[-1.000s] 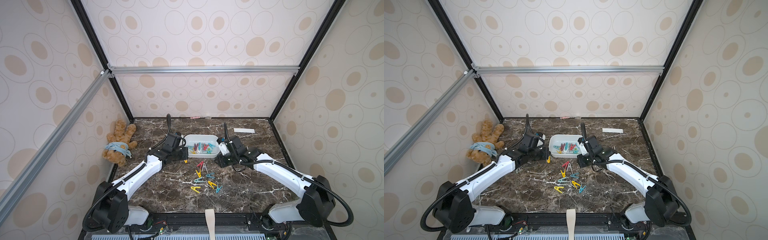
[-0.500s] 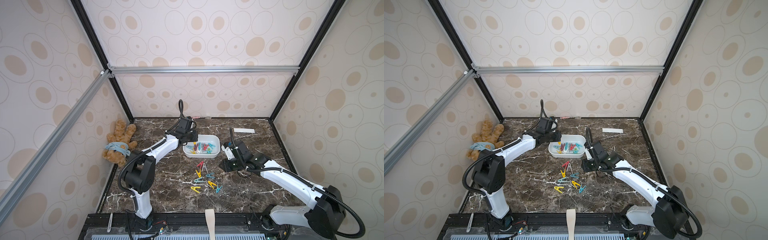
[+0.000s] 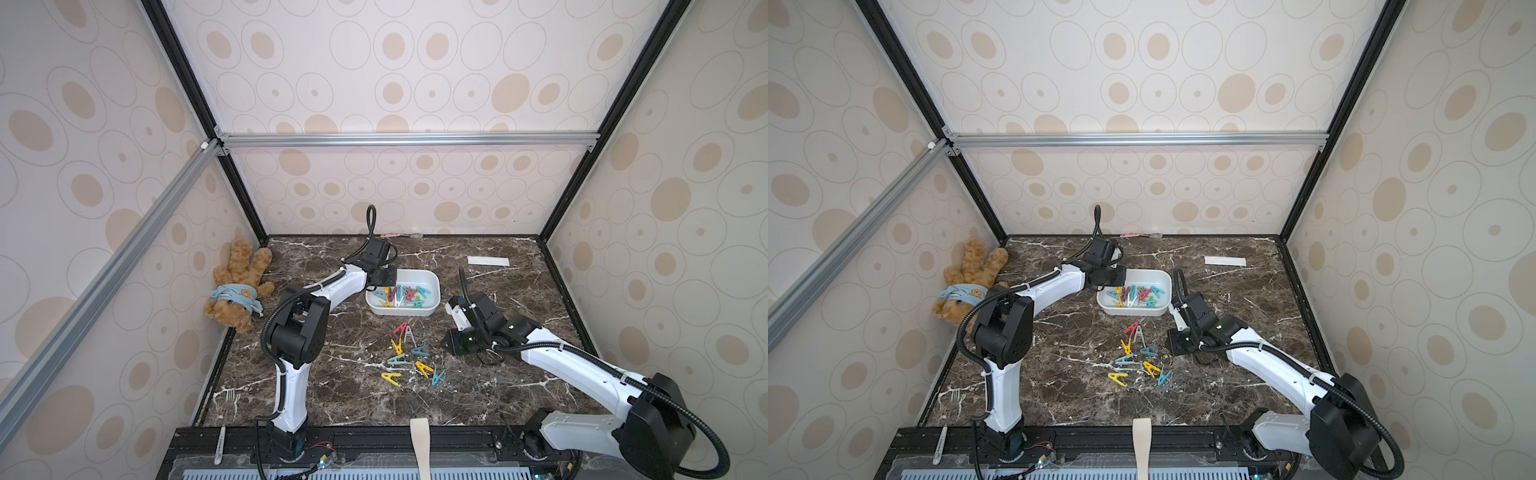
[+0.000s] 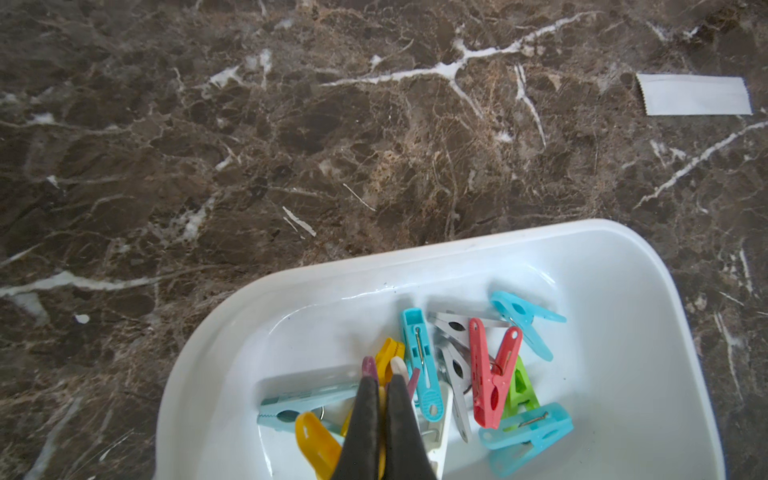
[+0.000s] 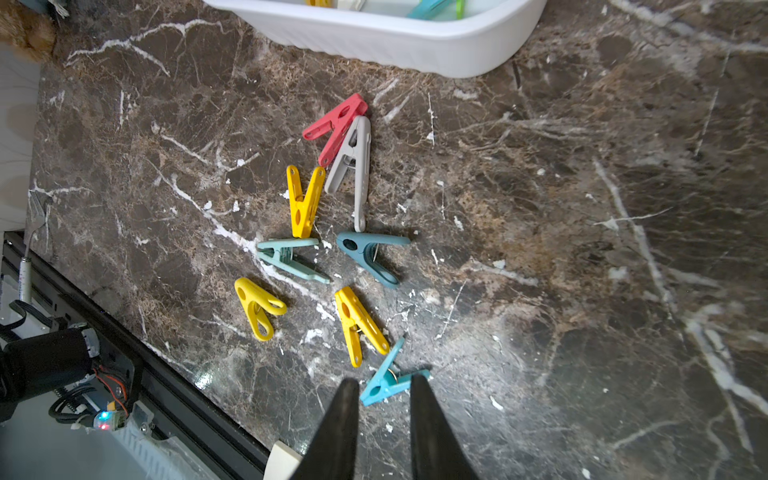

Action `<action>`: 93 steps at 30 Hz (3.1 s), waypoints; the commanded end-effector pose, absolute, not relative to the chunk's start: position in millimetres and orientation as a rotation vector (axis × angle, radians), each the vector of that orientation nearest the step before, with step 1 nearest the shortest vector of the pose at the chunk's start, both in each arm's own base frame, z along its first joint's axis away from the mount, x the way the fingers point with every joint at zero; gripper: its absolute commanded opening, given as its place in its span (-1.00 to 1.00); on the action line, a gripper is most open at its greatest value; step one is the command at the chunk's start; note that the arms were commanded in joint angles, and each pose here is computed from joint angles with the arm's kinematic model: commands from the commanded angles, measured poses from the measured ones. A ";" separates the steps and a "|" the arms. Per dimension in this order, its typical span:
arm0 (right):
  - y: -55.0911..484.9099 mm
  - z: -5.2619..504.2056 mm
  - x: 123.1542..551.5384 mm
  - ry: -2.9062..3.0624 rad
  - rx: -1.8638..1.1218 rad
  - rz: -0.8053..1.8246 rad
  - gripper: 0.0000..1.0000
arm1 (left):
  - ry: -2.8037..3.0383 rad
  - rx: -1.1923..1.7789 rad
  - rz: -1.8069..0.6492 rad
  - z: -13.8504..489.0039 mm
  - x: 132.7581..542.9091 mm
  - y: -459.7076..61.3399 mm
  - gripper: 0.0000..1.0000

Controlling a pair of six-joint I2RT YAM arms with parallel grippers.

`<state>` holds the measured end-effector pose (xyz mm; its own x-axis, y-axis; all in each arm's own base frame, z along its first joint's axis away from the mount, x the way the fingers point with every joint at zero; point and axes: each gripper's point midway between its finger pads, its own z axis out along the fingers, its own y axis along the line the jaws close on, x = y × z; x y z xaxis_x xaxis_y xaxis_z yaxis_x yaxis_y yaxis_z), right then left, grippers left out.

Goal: Put the clothespins into the storage box
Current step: Place the clothespin in the storage box, then pick up the clothespin from the center of the board.

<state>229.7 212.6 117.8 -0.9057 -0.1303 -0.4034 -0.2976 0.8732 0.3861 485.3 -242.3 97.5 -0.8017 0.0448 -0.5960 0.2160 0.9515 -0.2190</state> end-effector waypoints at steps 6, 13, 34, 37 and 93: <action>208.7 104.7 220.4 2.718 -0.302 0.636 -0.49 | 2.459 0.198 -0.366 108.8 490.0 -239.0 -0.46; 207.1 99.9 216.8 2.734 -0.288 0.630 -0.49 | 2.442 0.203 -0.402 120.9 486.6 -241.6 -0.41; 208.0 47.3 181.3 2.885 0.115 0.646 -0.23 | 2.290 0.062 -0.585 173.7 402.2 -214.3 -0.26; 207.9 47.2 184.8 2.884 0.142 0.628 -0.25 | 2.287 0.056 -0.553 174.0 387.7 -203.0 -0.25; 208.4 59.2 207.9 2.869 0.050 0.461 -1.00 | 2.323 -0.004 -0.566 147.6 321.3 -169.8 -0.21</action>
